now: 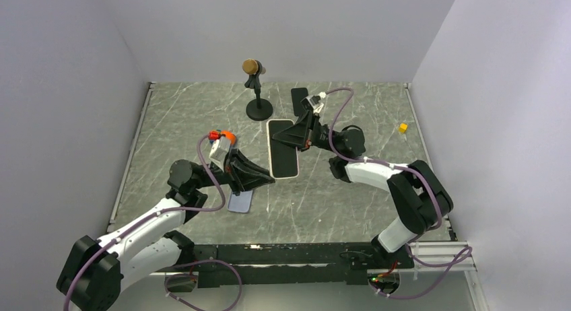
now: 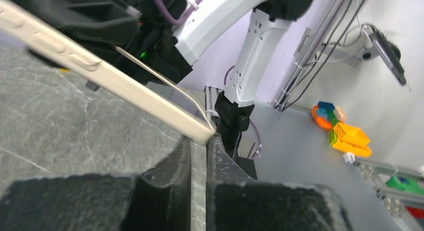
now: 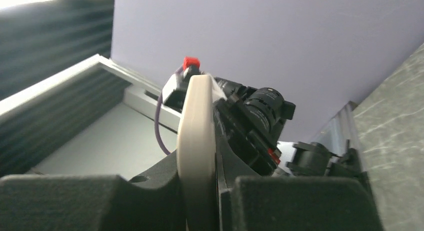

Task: Take the phone out of the phone case
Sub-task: Remove the phone case from the phone.

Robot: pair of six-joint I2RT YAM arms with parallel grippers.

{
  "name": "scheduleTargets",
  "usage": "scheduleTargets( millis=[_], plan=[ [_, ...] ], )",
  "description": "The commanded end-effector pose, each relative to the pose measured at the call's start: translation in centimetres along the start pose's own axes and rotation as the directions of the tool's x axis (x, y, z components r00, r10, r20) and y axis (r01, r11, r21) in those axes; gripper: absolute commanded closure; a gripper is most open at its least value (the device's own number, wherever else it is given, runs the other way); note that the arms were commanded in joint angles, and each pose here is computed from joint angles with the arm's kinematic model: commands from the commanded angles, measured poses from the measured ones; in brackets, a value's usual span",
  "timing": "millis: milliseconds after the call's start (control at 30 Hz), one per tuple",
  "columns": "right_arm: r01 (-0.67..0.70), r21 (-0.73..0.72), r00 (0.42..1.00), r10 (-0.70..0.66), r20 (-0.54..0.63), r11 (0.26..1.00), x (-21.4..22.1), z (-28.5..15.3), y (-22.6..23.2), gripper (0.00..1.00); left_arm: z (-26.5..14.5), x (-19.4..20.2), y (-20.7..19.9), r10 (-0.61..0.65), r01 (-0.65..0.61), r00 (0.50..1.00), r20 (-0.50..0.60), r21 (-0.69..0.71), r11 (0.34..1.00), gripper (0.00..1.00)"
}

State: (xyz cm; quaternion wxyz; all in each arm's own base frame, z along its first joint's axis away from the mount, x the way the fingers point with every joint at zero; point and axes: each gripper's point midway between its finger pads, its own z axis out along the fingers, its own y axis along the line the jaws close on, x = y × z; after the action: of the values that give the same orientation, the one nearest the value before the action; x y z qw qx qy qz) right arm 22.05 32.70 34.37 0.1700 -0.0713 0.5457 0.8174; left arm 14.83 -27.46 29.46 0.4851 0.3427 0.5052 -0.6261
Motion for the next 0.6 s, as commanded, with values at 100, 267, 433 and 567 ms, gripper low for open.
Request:
scheduleTargets(
  millis=[100, 267, 433, 567],
  plan=[
    [-0.24, -0.103, 0.968, 0.229, -0.106, 0.965, 3.7, 1.4, 3.7, 1.0, -0.4, -0.2, 6.5, 0.116, -0.11, 0.993, 0.007, -0.252, 0.961, 1.0],
    [-0.16, -0.056, 0.985, 0.156, -0.068, 0.986, 2.9, 1.3, 2.8, 1.0, -0.5, 0.1, 7.3, 0.054, -0.055, 0.998, -0.01, -0.302, 0.952, 1.0],
    [-0.022, 0.084, 1.0, 0.021, 0.015, 0.996, 0.3, 0.0, 0.6, 1.0, -1.1, 1.5, 4.4, -0.027, 0.024, 1.0, -0.01, -0.23, 0.973, 0.64],
    [-0.016, 0.106, 0.999, 0.011, 0.052, 0.994, -1.6, -0.8, 0.0, 1.0, -1.5, 1.6, 1.1, -0.03, 0.031, 0.999, 0.012, -0.168, 0.985, 0.13]
  ],
)
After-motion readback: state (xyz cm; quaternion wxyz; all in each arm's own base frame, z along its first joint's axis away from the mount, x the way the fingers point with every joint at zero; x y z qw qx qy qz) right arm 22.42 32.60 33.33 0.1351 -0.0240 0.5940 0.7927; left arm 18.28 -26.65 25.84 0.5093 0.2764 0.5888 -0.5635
